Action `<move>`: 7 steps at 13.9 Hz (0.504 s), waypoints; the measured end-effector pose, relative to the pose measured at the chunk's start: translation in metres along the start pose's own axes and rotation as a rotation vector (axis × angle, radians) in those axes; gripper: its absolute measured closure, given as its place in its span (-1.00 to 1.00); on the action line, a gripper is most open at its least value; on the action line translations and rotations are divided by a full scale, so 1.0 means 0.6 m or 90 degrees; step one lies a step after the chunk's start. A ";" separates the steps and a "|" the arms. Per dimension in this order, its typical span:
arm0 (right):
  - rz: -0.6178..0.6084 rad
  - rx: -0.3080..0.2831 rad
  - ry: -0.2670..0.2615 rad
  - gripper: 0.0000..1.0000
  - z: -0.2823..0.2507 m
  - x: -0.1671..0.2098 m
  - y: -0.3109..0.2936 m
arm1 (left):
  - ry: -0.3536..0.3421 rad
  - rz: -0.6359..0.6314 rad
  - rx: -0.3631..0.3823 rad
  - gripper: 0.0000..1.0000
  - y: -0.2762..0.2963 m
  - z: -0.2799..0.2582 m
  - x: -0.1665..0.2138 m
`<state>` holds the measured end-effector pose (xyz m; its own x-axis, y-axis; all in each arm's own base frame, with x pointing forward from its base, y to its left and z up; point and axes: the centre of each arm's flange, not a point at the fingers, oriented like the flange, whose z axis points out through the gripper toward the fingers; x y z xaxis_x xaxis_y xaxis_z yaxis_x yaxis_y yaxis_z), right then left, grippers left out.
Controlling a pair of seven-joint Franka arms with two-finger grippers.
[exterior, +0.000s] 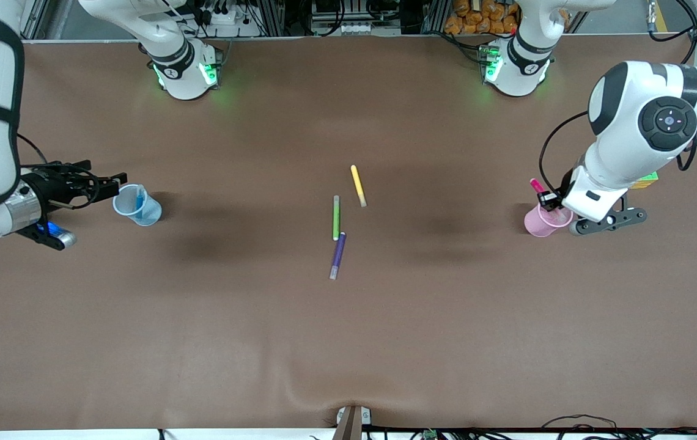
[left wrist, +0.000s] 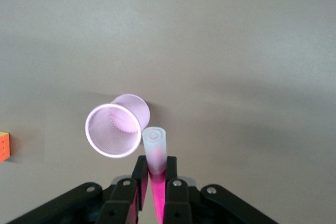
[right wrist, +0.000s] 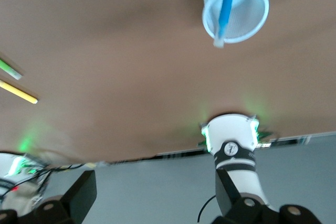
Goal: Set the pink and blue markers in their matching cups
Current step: 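Lower the pink marker into the pink cup while the right gripper withdraws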
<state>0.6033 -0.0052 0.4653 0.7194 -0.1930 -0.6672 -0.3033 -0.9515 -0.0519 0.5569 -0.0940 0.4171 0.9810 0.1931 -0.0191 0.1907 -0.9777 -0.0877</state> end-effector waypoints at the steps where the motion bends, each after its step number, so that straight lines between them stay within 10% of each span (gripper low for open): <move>1: -0.018 -0.021 0.026 -1.00 -0.026 -0.024 -0.024 | 0.007 -0.004 -0.002 0.66 -0.011 0.010 0.003; 7: -0.082 -0.025 0.171 -1.00 -0.159 -0.170 -0.056 | 0.050 0.002 -0.019 0.66 -0.064 0.051 0.019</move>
<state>0.5997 0.0236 0.6063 0.8912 -0.1221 -0.4370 -0.1786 -0.9798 -0.0904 0.5599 -0.0516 0.3896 0.9813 0.1833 0.0592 0.1867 -0.9807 -0.0587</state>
